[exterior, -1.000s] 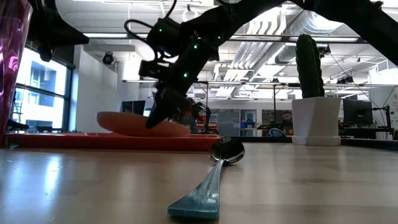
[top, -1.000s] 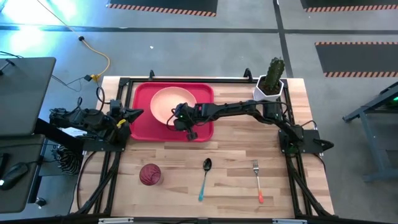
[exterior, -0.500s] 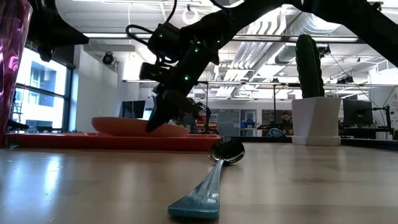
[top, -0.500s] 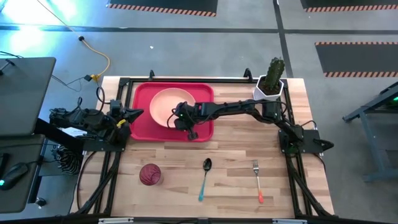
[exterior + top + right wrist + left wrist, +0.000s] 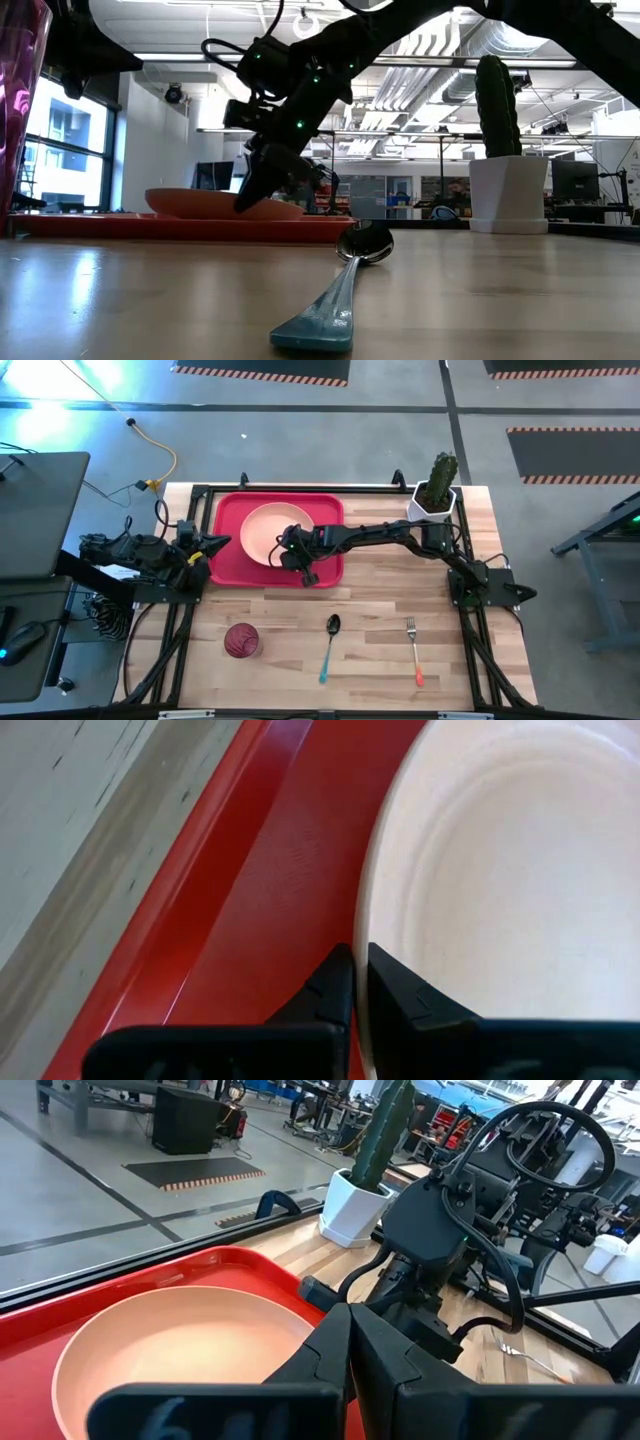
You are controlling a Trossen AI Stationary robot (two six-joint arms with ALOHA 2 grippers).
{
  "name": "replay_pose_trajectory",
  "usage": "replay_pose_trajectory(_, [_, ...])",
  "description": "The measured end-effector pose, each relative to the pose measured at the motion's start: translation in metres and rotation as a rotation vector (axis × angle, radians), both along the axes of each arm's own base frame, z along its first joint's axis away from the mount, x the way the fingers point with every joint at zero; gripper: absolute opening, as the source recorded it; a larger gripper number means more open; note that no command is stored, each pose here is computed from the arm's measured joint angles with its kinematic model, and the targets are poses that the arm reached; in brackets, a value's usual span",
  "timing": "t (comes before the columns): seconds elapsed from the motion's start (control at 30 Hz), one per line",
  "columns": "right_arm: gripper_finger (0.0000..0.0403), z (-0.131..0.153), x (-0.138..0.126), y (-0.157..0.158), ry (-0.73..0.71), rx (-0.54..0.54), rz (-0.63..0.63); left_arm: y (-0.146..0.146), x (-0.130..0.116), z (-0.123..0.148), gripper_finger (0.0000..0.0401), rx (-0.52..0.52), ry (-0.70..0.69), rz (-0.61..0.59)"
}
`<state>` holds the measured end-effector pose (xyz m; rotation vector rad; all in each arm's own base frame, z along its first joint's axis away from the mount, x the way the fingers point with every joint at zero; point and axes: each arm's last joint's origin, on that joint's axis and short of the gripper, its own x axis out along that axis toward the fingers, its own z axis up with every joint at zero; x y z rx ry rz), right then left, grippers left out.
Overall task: Pick and place plate/cup/fork/spoon on tray
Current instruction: Put the light orange plate on the middle of the red serving tray, then move the red serving tray to the upper middle of the table
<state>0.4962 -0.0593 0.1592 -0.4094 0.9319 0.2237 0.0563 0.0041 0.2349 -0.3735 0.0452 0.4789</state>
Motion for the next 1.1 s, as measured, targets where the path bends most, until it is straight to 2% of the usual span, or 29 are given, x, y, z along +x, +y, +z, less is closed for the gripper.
replay_pose_trajectory(0.43, [0.0009,0.000,-0.001,0.000,0.008,0.023,-0.031,0.000,0.000,0.000,0.0001,-0.001,-0.001,0.000])
replay_pose_trajectory(0.67, [0.0068,-0.001,-0.001,0.000,0.014,0.037,-0.043,0.000,0.000,0.000,0.0001,-0.003,-0.003,0.001])
replay_pose_trajectory(0.87, [0.0082,0.000,-0.001,0.001,0.012,0.059,-0.074,0.000,0.000,0.000,0.0001,-0.003,-0.003,0.000])
replay_pose_trajectory(1.1, [0.0083,0.027,-0.005,0.001,-0.038,0.140,-0.193,0.000,0.000,0.000,0.0001,-0.002,-0.001,-0.001])
